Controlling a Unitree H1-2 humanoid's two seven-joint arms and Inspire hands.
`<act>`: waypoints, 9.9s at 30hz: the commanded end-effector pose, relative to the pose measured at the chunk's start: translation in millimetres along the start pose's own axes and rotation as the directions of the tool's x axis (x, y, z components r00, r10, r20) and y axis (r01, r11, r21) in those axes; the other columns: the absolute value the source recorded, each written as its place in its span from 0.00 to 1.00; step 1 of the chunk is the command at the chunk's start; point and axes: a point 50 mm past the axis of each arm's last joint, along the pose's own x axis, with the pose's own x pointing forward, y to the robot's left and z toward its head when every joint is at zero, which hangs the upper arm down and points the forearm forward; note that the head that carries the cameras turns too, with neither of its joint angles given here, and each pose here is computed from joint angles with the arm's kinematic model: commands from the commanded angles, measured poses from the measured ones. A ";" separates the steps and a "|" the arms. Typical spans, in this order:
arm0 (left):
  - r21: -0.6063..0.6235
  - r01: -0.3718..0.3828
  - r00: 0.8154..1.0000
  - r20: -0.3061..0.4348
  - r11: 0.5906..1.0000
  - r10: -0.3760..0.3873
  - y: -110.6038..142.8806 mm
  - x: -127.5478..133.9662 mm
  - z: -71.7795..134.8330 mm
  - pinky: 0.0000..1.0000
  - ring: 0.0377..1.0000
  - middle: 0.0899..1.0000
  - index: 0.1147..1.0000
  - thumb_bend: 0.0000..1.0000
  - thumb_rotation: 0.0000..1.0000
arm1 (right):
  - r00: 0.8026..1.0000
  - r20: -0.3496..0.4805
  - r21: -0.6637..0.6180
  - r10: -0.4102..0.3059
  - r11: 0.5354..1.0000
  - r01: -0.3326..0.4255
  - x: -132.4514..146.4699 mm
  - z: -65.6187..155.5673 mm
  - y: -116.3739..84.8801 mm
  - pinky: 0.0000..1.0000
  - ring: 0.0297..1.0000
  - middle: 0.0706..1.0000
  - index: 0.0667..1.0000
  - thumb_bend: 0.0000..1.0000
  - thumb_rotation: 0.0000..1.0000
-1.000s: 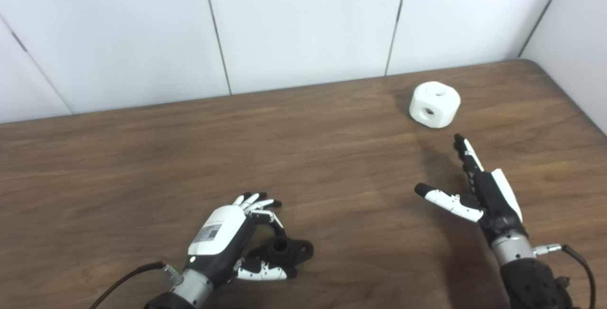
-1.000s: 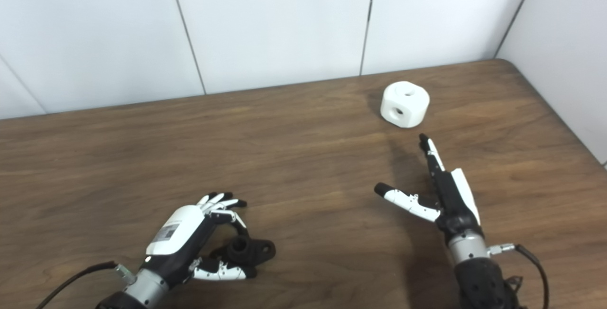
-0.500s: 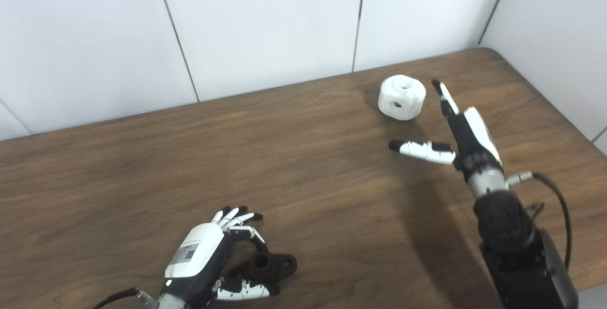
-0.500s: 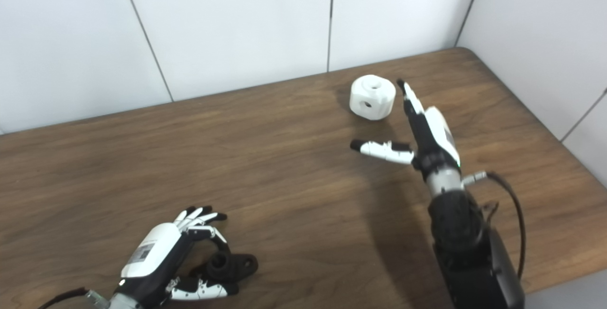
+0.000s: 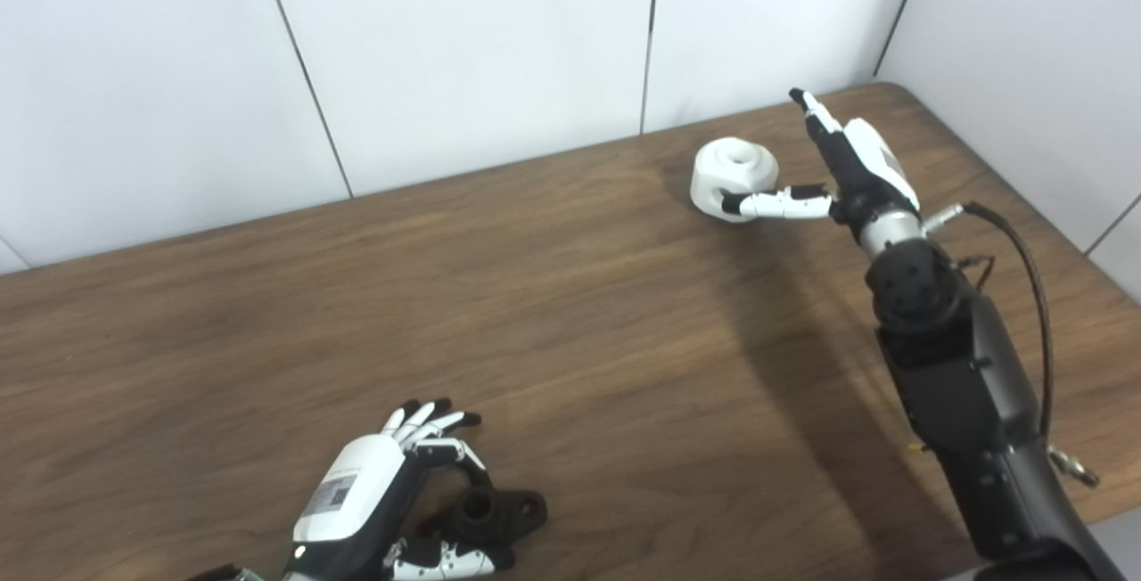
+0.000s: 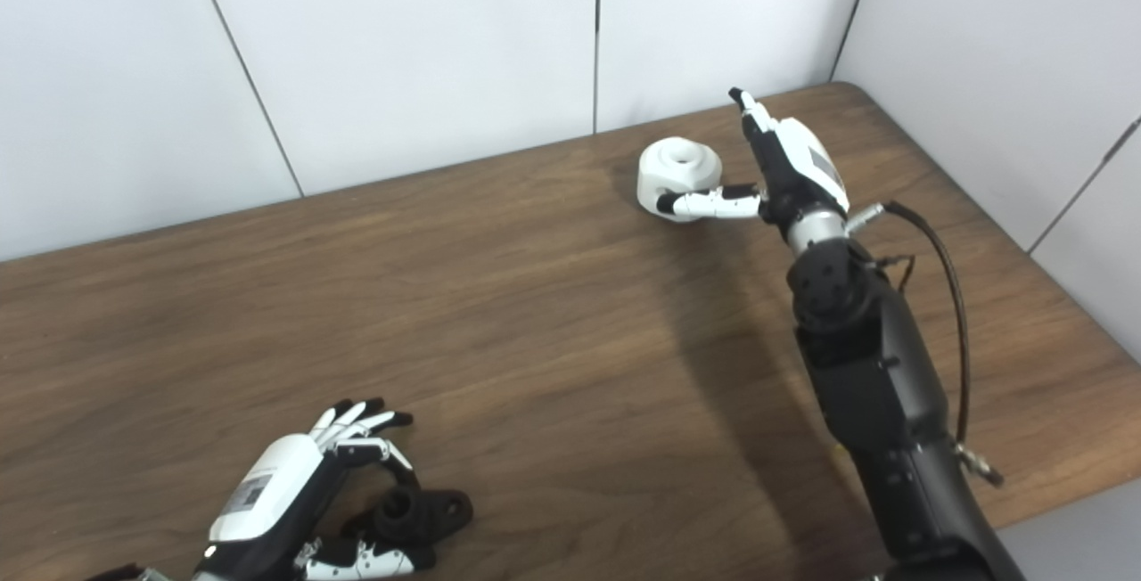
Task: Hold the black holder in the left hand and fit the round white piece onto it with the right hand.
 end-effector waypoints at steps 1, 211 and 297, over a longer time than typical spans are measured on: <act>-0.023 0.119 0.992 -0.043 0.993 -0.120 -18.2 -11.8 -11.5 1.00 0.96 0.85 0.42 0.51 0.05 | 0.997 0.045 -0.038 -0.061 0.997 0.063 17.6 19.2 -23.2 0.94 1.00 1.00 0.97 0.88 0.43; 0.015 0.117 0.992 -0.038 0.993 -0.117 -26.9 30.5 40.6 0.95 0.92 0.83 0.42 0.51 0.05 | 0.783 0.436 -0.052 0.444 0.881 -0.471 -197.4 104.9 13.5 0.84 0.87 0.77 0.45 0.52 0.15; 0.013 0.101 0.994 -0.040 0.995 -0.100 -21.1 45.2 56.9 0.93 0.91 0.83 0.42 0.51 0.05 | 0.728 0.458 -0.125 0.510 0.848 -0.515 -214.7 98.7 78.5 0.94 0.87 0.75 0.45 0.52 0.14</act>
